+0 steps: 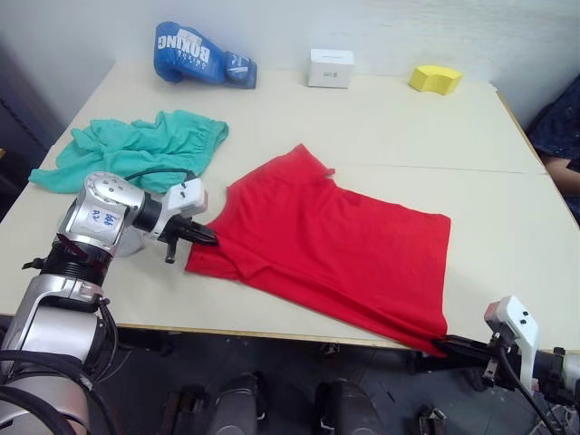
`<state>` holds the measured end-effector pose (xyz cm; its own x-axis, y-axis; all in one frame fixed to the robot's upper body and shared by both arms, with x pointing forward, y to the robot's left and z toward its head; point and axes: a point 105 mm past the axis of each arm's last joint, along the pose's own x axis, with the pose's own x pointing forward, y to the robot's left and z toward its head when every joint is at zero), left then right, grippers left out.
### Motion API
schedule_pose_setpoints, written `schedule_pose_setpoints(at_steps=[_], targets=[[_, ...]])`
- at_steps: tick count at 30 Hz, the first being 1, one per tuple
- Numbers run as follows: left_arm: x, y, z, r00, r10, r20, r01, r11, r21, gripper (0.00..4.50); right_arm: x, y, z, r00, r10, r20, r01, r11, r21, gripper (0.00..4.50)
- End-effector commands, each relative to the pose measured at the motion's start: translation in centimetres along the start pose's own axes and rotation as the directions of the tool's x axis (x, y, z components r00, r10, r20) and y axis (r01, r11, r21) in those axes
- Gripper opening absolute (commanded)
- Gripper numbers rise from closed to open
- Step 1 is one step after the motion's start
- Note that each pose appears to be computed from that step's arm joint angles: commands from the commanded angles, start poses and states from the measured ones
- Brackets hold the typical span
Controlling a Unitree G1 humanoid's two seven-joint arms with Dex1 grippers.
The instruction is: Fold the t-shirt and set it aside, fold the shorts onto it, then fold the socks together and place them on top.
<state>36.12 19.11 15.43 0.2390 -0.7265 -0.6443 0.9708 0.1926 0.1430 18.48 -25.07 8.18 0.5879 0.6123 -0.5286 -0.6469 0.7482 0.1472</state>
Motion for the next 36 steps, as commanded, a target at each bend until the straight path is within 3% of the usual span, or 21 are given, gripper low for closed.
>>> schedule_pose_setpoints(at_steps=[1, 6, 10, 13, 16, 20, 24, 30, 34, 36], targets=[[-0.4, 0.8, 1.4, 0.998, 0.045, 0.041, -0.047, 0.998, 0.046, 0.02, -0.3, -0.5, 0.9, 0.997, -0.054, 0.056, 0.057, 0.997, -0.046, 0.0], [-0.6, 2.0, 2.1, 0.98, 0.151, 0.127, -0.154, 0.988, 0.013, 1.23, -0.5, -0.9, 1.9, 0.98, -0.125, 0.154, 0.129, 0.992, -0.015, 0.0], [-1.0, 2.5, 2.7, 0.923, 0.3, 0.24, -0.293, 0.954, -0.065, 2.53, -1.5, -1.4, 2.8, 0.947, -0.216, 0.239, 0.226, 0.974, -0.014, 1.33], [-2.5, 3.6, 2.2, 0.793, 0.528, 0.305, -0.499, 0.849, -0.173, 3.53, -3.5, -3.0, 4.3, 0.864, -0.359, 0.354, 0.407, 0.911, -0.071, 2.4], [-3.9, 2.7, 2.0, 0.698, 0.592, 0.402, -0.525, 0.806, -0.273, 4.44, -4.5, -3.0, 4.8, 0.836, -0.385, 0.392, 0.45, 0.889, -0.088, 3.41], [-4.5, -0.9, 1.4, 0.739, 0.482, 0.471, -0.417, 0.876, -0.242, 4.44, -4.2, -0.4, 5.0, 0.89, -0.25, 0.382, 0.317, 0.94, -0.123, 3.41], [-2.7, -6.0, 0.6, 0.898, 0.202, 0.391, -0.204, 0.978, -0.035, 3.22, -1.1, 3.6, 5.5, 0.947, -0.036, 0.32, 0.132, 0.949, -0.285, 2.09], [1.4, -8.5, 0.5, 0.932, 0.067, 0.357, -0.09, 0.995, 0.048, 1.23, 4.1, 4.9, 4.7, 0.96, 0.041, 0.276, 0.085, 0.9, -0.427, 0.0], [3.1, -7.4, 0.3, 0.937, 0.105, 0.334, -0.126, 0.991, 0.042, 0.01, 6.8, 4.2, 4.3, 0.962, 0.038, 0.272, 0.091, 0.892, -0.443, 0.0], [3.7, -7.1, 0.2, 0.942, 0.107, 0.319, -0.128, 0.991, 0.043, 0.01, 7.6, 3.9, 4.4, 0.959, 0.028, 0.282, 0.105, 0.889, -0.446, 0.0]])
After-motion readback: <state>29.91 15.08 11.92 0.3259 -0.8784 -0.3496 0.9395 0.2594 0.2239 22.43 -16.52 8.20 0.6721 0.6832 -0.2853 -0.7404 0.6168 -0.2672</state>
